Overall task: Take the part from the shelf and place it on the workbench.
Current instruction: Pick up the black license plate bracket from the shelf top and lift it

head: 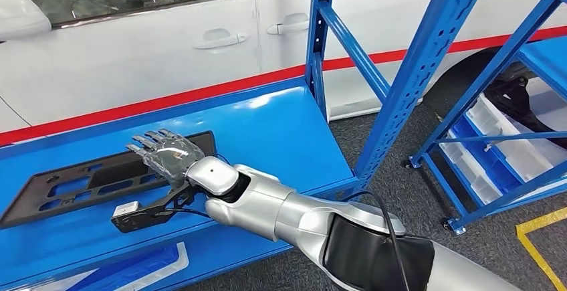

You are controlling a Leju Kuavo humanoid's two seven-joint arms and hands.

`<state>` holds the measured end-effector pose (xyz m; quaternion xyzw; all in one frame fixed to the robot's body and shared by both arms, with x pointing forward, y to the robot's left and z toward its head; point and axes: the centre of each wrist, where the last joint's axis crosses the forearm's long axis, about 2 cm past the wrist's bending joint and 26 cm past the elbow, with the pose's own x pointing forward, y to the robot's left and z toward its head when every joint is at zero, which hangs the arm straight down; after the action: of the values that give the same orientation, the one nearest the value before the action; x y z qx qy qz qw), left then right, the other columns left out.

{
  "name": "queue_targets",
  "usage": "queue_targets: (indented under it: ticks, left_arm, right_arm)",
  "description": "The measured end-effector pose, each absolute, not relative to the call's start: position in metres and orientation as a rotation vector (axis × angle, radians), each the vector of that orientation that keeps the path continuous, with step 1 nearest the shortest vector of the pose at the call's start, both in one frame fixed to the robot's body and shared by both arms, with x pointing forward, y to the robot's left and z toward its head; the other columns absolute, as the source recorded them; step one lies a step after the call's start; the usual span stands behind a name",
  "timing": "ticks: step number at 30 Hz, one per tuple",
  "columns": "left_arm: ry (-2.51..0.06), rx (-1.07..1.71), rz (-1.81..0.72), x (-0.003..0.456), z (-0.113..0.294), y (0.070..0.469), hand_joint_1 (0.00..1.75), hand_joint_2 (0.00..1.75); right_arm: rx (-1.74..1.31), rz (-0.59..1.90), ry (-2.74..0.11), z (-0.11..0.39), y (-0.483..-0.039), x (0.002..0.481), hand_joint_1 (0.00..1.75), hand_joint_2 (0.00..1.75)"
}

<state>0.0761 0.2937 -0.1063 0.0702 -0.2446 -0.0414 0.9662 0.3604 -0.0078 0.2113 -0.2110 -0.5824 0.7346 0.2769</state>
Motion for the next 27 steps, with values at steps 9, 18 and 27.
queue_targets:
  ticks: [9, 18, 27]
  left_arm:
    - [-0.504, 0.145, -0.084, 0.077, -0.106, 0.293, 0.00, 0.00]
    - [-0.506, 0.142, -0.084, 0.078, -0.106, 0.291, 0.00, 0.00]
    - [-0.506, 0.150, -0.072, 0.078, -0.106, 0.291, 0.00, 0.00]
  right_arm:
    - [-0.478, 2.048, -1.437, 0.200, -0.009, 0.359, 0.00, 1.75]
    - [-0.462, 2.050, -1.409, 0.194, -0.011, 0.359, 0.00, 1.75]
    - [-0.314, 2.088, -1.291, 0.183, -0.010, 0.354, 0.00, 1.75]
